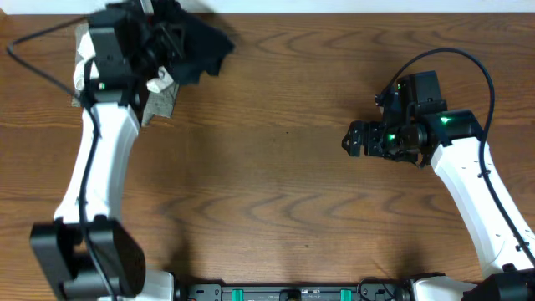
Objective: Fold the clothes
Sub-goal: 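Lift the black leggings bundle onto the top of the clothes stack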
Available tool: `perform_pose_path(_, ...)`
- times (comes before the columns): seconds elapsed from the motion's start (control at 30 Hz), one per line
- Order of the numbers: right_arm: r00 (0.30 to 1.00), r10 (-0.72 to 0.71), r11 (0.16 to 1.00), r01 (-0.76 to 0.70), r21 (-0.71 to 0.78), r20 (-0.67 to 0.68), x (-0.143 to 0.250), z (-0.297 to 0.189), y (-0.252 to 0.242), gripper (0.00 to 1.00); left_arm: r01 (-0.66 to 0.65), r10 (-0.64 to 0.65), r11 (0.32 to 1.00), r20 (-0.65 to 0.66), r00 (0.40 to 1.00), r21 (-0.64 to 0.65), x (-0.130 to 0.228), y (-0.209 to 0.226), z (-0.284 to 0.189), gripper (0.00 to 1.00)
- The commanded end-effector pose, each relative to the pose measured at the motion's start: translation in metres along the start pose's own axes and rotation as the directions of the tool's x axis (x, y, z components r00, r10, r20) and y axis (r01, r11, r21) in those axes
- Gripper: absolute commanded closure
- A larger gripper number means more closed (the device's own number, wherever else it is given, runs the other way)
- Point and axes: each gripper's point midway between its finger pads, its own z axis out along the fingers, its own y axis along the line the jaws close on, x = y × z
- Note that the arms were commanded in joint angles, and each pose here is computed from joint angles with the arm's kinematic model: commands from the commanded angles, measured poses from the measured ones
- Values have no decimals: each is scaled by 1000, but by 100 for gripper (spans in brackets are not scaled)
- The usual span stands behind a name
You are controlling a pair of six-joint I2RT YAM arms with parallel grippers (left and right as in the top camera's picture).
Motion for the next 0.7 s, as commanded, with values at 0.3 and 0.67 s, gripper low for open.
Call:
perform_pose_path(0.3, 1000, -12, 999, 13, 32, -28, 7, 1, -4, 1, 134, -109, 990, 364, 925, -45, -137, 40, 7, 94)
perform_pose_path(0.67, 1000, -1, 1000, 2, 31, -24, 6, 1, -4, 1, 307, -250, 945, 357, 900, -113, -118, 134, 40, 94)
